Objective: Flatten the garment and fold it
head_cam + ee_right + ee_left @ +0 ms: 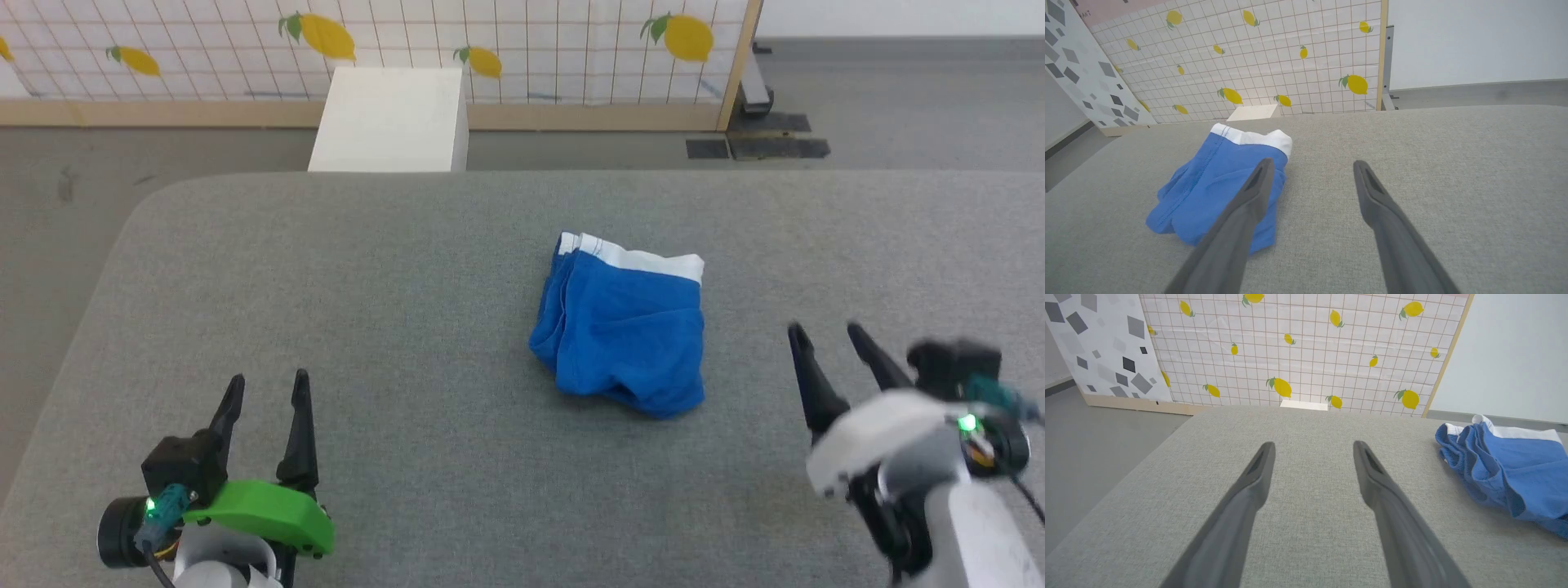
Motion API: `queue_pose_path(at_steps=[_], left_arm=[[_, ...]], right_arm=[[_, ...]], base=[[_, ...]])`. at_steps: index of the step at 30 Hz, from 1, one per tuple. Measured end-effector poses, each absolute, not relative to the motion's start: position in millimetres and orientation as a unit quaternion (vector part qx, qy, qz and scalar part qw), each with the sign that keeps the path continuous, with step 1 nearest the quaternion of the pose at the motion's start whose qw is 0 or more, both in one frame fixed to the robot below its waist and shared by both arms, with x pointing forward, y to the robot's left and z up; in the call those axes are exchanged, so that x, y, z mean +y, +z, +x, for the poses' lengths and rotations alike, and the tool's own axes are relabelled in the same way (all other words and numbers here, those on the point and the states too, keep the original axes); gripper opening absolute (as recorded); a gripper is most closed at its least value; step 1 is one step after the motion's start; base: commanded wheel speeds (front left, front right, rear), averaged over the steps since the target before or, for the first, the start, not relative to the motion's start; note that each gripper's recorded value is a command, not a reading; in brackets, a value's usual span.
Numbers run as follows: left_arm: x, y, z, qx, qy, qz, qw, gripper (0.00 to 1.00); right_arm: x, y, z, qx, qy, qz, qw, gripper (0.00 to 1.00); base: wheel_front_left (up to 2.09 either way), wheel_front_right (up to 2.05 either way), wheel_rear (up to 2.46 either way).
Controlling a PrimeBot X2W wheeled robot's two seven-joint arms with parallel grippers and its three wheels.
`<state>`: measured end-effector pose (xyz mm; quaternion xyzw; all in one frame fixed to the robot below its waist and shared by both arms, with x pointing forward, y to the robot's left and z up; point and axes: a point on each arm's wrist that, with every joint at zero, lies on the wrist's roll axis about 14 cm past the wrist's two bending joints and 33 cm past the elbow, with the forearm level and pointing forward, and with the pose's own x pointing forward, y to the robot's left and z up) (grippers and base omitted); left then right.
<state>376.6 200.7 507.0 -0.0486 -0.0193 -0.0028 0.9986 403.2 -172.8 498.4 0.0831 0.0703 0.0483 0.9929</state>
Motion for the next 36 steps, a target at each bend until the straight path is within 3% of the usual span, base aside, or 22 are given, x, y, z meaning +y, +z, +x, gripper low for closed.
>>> queue_pose_path(at_steps=[7, 12, 23, 29, 30, 31, 33, 36], left_arm=[[198.1, 510.5, 395.4, -0.029, -0.010, -0.051, 0.998, 1.00], [201.0, 507.1, 408.2, -0.029, -0.006, -0.051, 0.998, 1.00], [214.7, 488.4, 412.8, -0.007, 0.013, -0.049, 0.999, 1.00], [219.4, 480.5, 412.4, 0.004, 0.020, -0.049, 0.999, 1.00], [219.8, 479.6, 412.5, 0.006, 0.020, -0.049, 0.999, 1.00], [220.2, 479.0, 412.6, 0.006, 0.020, -0.049, 0.999, 1.00], [220.5, 479.0, 413.1, 0.006, 0.021, -0.049, 0.999, 1.00], [219.8, 478.7, 412.5, 0.006, 0.020, -0.050, 0.999, 1.00]], right_arm=[[-135.2, 490.5, 458.0, 0.202, 0.109, 0.055, 0.972, 1.00], [-113.5, 452.0, 481.3, 0.325, 0.133, -0.005, 0.936, 1.00], [-90.6, 391.4, 486.9, 0.442, 0.152, -0.056, 0.883, 1.00], [-82.6, 376.4, 487.4, 0.466, 0.159, -0.056, 0.869, 1.00], [-82.0, 375.6, 488.3, 0.467, 0.159, -0.054, 0.868, 0.96], [-81.8, 374.8, 488.7, 0.469, 0.159, -0.053, 0.867, 0.44], [-80.8, 374.6, 489.4, 0.470, 0.159, -0.052, 0.867, 0.00], [-77.0, 377.9, 489.9, 0.463, 0.164, -0.049, 0.870, 0.00]], base=[[0.00, 0.00, 0.00], [0.00, 0.00, 0.00], [0.00, 0.00, 0.00], [0.00, 0.00, 0.00], [0.00, 0.00, 0.00], [0.00, 0.00, 0.00], [0.00, 0.00, 0.00], [0.00, 0.00, 0.00]])
